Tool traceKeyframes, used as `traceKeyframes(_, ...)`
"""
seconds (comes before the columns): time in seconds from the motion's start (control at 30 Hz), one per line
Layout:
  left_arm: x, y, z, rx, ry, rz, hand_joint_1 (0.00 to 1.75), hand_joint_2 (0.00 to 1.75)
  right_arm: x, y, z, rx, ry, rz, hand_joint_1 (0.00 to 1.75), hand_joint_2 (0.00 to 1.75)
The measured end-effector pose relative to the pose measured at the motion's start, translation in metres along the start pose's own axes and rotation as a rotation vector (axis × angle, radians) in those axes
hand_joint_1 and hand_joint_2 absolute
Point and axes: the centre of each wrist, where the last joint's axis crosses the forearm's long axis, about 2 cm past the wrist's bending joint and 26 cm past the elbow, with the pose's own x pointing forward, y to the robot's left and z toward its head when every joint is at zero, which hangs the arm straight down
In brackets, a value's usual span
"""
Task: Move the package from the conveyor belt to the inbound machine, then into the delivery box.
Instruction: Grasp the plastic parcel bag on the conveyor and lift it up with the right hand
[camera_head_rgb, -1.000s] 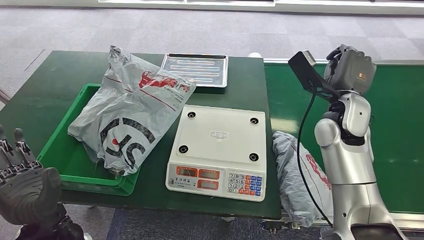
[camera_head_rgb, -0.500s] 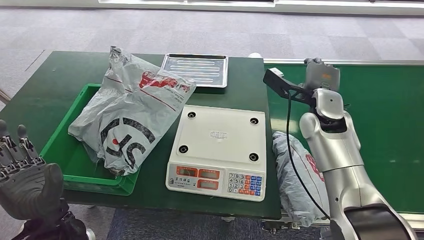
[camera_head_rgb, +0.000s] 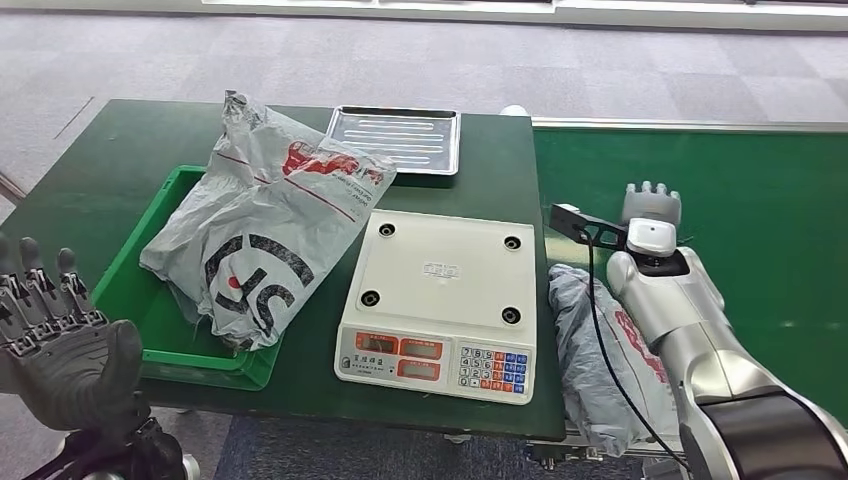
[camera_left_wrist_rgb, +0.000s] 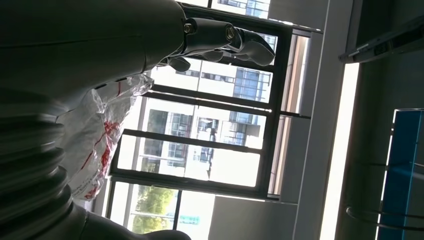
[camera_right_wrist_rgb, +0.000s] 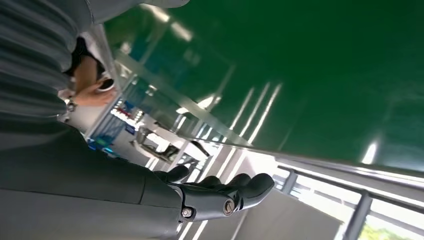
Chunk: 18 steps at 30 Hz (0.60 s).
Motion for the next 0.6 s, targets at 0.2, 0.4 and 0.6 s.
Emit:
traceKeyframes(0.2, -0.002, -0.002, 0.001, -0.001, 0.008, 0.005, 0.0, 1.75, -0.025, 0.031, -0.007, 0.048, 0.1, 0.046, 0.0, 1.75)
traceKeyframes(0.4, -0.002, -0.003, 0.001, -0.004, 0.009, 0.009, 0.0, 1.75, -0.033, 0.041, -0.009, 0.108, 0.132, 0.059, 0.0, 1.75)
traceKeyframes(0.6, -0.003, -0.003, 0.002, -0.017, 0.013, 0.018, 0.0, 1.75, -0.038, 0.052, -0.009, 0.25, -0.035, 0.018, 0.0, 1.75)
